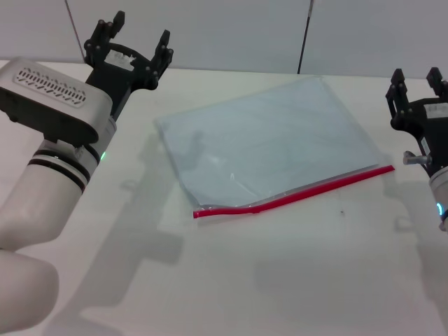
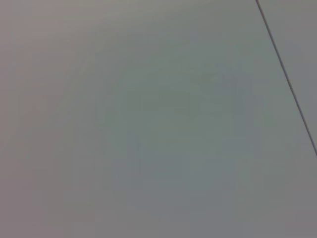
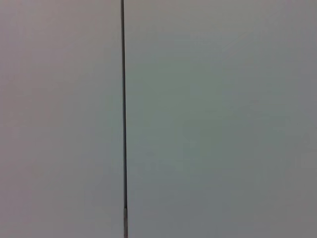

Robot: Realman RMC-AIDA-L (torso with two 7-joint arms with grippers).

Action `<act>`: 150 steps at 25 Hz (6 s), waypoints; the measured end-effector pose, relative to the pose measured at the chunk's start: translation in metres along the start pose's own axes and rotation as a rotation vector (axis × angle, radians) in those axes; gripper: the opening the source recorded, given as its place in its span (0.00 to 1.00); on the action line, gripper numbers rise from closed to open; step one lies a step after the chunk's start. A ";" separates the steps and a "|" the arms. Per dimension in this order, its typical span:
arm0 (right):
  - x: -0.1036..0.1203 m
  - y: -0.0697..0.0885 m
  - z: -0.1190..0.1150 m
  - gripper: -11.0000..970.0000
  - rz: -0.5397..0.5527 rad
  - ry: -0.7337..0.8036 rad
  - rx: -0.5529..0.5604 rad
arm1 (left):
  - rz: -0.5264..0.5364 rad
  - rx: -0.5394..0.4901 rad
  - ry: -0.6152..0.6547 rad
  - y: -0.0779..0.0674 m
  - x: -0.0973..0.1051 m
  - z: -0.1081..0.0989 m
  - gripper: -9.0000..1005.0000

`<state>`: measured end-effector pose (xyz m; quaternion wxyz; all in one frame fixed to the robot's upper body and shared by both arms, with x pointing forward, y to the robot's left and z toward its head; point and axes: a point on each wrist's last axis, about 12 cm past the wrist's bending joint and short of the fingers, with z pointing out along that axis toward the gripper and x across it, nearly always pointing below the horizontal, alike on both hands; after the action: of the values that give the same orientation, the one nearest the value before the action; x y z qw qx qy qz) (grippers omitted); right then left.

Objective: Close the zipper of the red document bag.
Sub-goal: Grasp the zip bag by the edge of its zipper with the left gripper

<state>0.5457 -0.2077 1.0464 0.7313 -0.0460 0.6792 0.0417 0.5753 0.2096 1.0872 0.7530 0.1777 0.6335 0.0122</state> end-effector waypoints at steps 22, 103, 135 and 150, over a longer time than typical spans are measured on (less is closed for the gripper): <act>0.001 -0.002 0.001 0.83 -0.010 0.005 0.005 | -0.014 -0.002 0.009 0.000 0.002 -0.002 0.86; 0.005 -0.002 0.014 0.82 -0.004 0.085 -0.004 | 0.713 0.912 0.871 -0.060 -0.060 0.005 0.85; 0.005 0.000 0.016 0.82 -0.004 0.091 -0.013 | 0.770 0.821 0.828 -0.067 -0.055 0.017 0.84; 0.005 0.000 0.017 0.82 -0.003 0.089 -0.011 | 0.778 0.845 0.820 -0.076 -0.058 0.012 0.84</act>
<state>0.5628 -0.2057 1.0431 0.7001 -0.0529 0.7108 0.0425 0.5595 0.1210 1.1223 0.2614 0.6494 0.7071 0.0995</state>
